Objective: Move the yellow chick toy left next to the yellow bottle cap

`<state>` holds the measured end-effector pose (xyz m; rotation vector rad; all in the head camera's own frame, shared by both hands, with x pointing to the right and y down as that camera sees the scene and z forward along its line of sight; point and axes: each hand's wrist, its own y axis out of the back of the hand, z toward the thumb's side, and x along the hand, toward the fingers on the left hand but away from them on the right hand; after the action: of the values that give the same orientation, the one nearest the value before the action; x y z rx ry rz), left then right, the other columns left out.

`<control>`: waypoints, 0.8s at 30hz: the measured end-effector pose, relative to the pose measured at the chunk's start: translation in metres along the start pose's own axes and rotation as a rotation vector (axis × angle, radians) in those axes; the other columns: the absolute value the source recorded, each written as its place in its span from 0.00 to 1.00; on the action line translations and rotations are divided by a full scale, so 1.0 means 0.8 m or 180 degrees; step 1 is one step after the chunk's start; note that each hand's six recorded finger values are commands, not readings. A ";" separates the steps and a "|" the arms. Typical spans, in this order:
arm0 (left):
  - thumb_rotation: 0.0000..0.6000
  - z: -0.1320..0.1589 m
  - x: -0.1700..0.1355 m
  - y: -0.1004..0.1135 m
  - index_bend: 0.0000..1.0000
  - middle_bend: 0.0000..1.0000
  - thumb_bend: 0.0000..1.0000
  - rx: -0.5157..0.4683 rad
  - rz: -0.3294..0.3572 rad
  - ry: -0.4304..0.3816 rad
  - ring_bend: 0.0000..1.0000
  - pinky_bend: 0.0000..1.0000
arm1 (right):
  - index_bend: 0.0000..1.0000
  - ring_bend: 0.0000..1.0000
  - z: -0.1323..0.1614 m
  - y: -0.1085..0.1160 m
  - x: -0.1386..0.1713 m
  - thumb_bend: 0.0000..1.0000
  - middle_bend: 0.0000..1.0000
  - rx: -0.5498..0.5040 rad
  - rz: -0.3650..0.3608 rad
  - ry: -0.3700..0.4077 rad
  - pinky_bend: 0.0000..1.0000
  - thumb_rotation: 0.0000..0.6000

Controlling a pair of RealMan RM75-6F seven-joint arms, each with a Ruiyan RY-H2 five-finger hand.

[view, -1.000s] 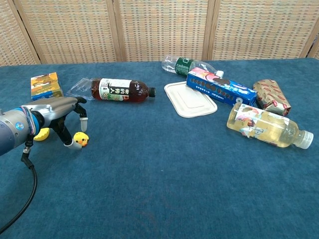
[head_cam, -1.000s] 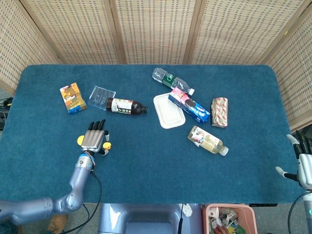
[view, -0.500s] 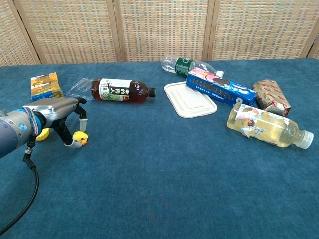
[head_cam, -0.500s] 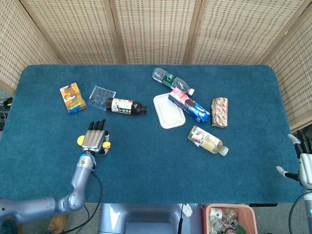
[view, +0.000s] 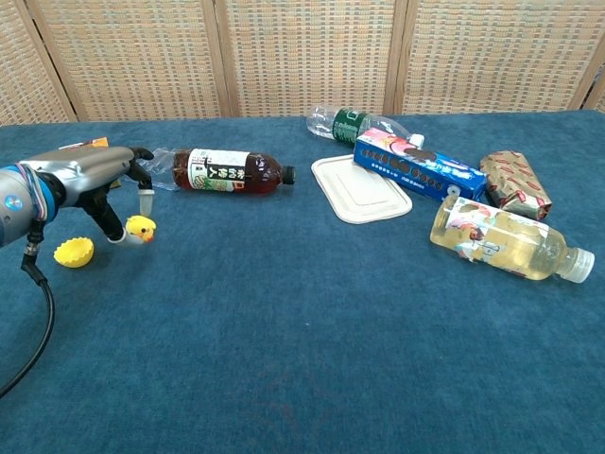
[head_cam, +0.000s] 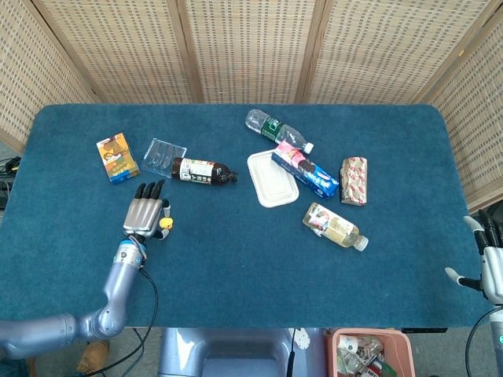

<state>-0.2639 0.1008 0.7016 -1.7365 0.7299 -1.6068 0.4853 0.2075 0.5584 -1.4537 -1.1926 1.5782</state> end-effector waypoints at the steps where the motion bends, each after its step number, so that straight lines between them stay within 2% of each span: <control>1: 1.00 -0.005 0.000 0.006 0.56 0.00 0.25 0.0007 0.0021 0.0002 0.00 0.00 | 0.00 0.00 0.000 0.000 0.000 0.00 0.00 0.0000 0.0003 0.0002 0.00 1.00; 9: 1.00 -0.064 -0.009 0.027 0.56 0.00 0.25 0.0075 0.0041 0.0128 0.00 0.00 | 0.00 0.00 0.001 -0.002 0.000 0.00 0.00 0.0019 0.0010 0.0000 0.00 1.00; 17: 1.00 -0.109 -0.019 -0.002 0.56 0.00 0.25 -0.0018 -0.0272 0.0131 0.00 0.00 | 0.00 0.00 0.003 -0.007 -0.001 0.00 0.00 0.0072 0.0031 -0.0001 0.00 1.00; 24: 1.00 -0.127 -0.014 -0.012 0.56 0.00 0.25 -0.0008 -0.0258 0.0197 0.00 0.00 | 0.00 0.00 0.002 -0.009 -0.001 0.00 0.00 0.0084 0.0042 -0.0014 0.00 1.00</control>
<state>-0.3662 0.1059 0.7052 -1.7449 0.6991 -1.7217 0.4829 0.2092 0.5655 -1.4446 -1.1627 1.6010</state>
